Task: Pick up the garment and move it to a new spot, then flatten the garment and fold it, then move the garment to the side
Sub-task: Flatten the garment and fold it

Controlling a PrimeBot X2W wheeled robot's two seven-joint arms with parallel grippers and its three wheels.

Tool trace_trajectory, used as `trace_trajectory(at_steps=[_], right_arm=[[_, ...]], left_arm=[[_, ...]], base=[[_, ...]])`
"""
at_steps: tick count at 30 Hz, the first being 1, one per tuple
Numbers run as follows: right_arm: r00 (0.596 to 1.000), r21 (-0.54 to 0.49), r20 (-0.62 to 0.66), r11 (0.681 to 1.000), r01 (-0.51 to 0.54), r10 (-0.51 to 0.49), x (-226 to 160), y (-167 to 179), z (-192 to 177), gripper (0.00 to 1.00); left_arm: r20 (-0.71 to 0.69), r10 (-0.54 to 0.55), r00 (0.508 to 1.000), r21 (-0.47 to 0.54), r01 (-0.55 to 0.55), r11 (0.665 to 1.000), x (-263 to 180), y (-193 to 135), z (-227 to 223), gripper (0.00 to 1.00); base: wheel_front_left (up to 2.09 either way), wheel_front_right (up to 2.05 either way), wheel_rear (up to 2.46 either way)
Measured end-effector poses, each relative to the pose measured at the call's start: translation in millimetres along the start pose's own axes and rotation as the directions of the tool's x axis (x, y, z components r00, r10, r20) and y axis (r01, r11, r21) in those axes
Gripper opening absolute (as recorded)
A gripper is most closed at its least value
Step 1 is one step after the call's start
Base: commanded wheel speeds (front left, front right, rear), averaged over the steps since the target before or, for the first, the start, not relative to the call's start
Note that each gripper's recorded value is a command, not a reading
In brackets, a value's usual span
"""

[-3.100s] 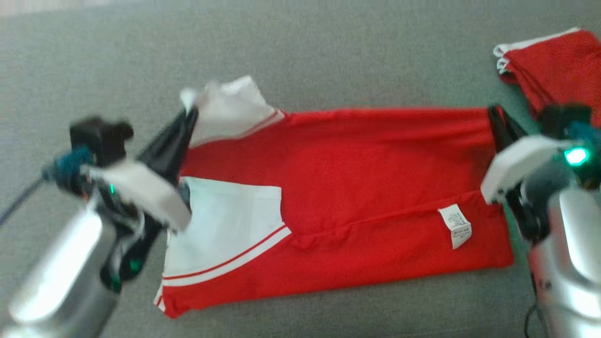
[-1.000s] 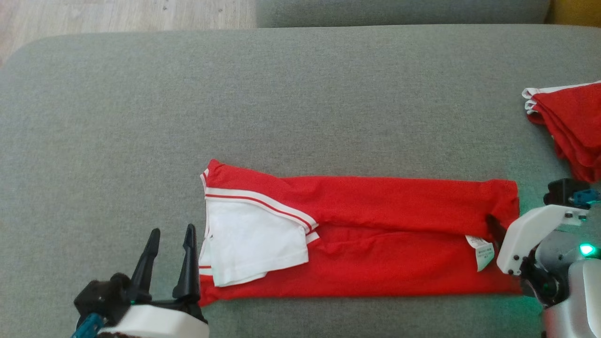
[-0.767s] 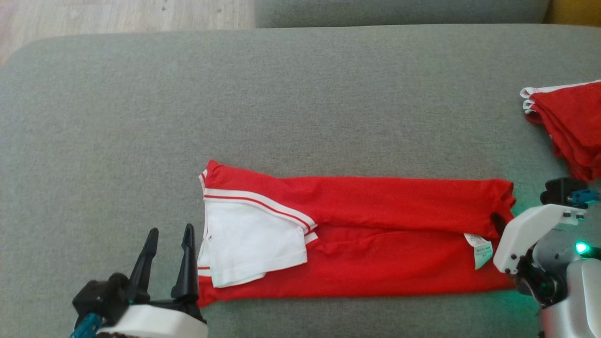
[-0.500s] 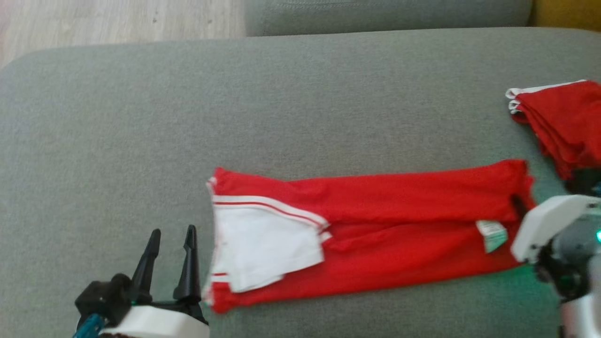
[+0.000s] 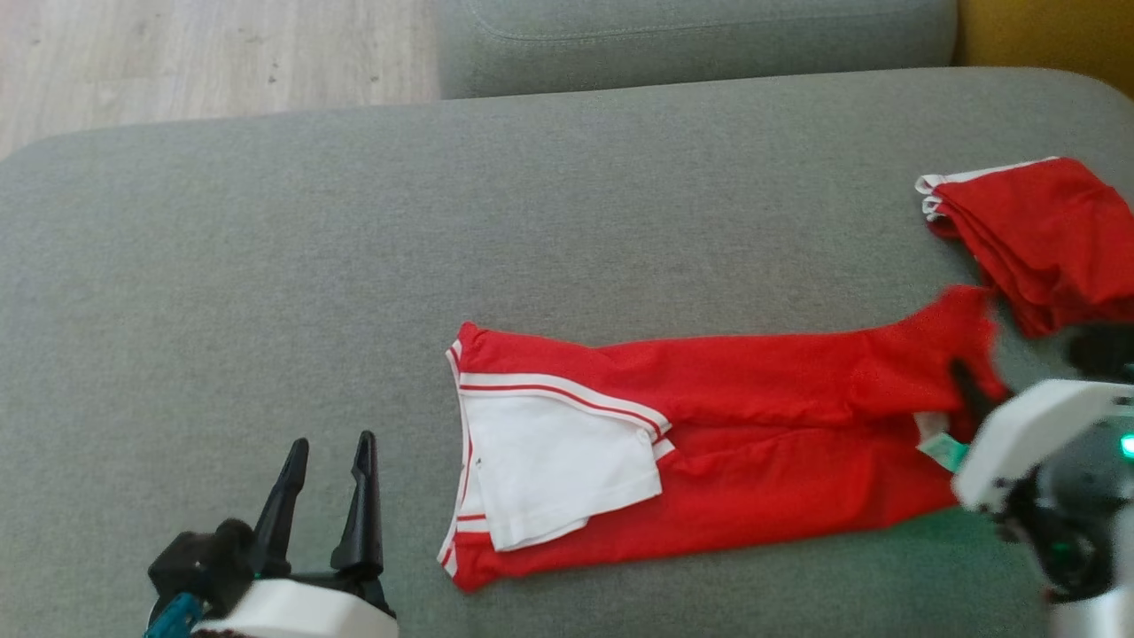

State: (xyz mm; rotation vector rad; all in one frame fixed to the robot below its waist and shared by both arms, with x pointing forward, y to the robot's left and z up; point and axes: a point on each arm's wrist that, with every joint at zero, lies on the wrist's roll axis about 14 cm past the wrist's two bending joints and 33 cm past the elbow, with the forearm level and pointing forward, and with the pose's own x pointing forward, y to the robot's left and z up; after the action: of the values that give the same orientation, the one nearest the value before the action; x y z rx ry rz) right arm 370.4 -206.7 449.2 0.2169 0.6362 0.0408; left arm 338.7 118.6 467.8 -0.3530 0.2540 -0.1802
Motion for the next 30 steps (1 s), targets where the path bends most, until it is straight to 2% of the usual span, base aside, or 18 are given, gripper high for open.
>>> trace_trajectory(at_steps=[4,8,9,12,17,23,30], right_arm=[[0.99,-0.022,-0.009,0.99,-0.139,0.139,1.9,48.4,-4.2,0.0],[0.952,-0.053,-0.036,0.951,-0.306,0.304,1.1,106.2,-13.5,0.0],[0.952,-0.053,-0.036,0.951,-0.306,0.304,1.1,106.2,-13.5,0.0],[0.906,-0.047,-0.059,0.905,-0.422,0.419,-1.8,146.1,-23.8,0.0],[0.808,-0.014,-0.087,0.811,-0.585,0.582,-5.2,203.7,-39.1,0.0],[0.727,0.007,-0.125,0.734,-0.679,0.675,-2.3,244.8,-51.8,0.0],[0.664,0.07,-0.169,0.681,-0.729,0.728,4.5,272.4,-66.9,0.0]], left_arm=[[0.011,0.017,1.0,0.002,-0.017,1.0,-4.2,4.8,2.5,1.0],[0.025,0.038,0.999,0.0,-0.038,0.999,-9.2,10.6,6.0,1.0],[0.025,0.038,0.999,0.0,-0.038,0.999,-9.2,10.6,6.0,1.0],[0.032,0.056,0.998,-0.007,-0.056,0.998,-13.2,15.8,7.8,1.0],[0.046,0.093,0.995,-0.014,-0.092,0.996,-21.5,25.1,10.1,1.0],[0.062,0.133,0.989,-0.03,-0.132,0.991,-32.2,34.6,10.7,1.0],[0.052,0.174,0.983,-0.047,-0.171,0.984,-40.8,43.1,3.8,1.0]], base=[[0.0,0.0,0.0],[0.0,0.0,0.0],[0.0,0.0,0.0],[0.0,0.0,0.0],[0.0,0.0,0.0],[0.0,0.0,0.0],[0.0,0.0,0.0]])
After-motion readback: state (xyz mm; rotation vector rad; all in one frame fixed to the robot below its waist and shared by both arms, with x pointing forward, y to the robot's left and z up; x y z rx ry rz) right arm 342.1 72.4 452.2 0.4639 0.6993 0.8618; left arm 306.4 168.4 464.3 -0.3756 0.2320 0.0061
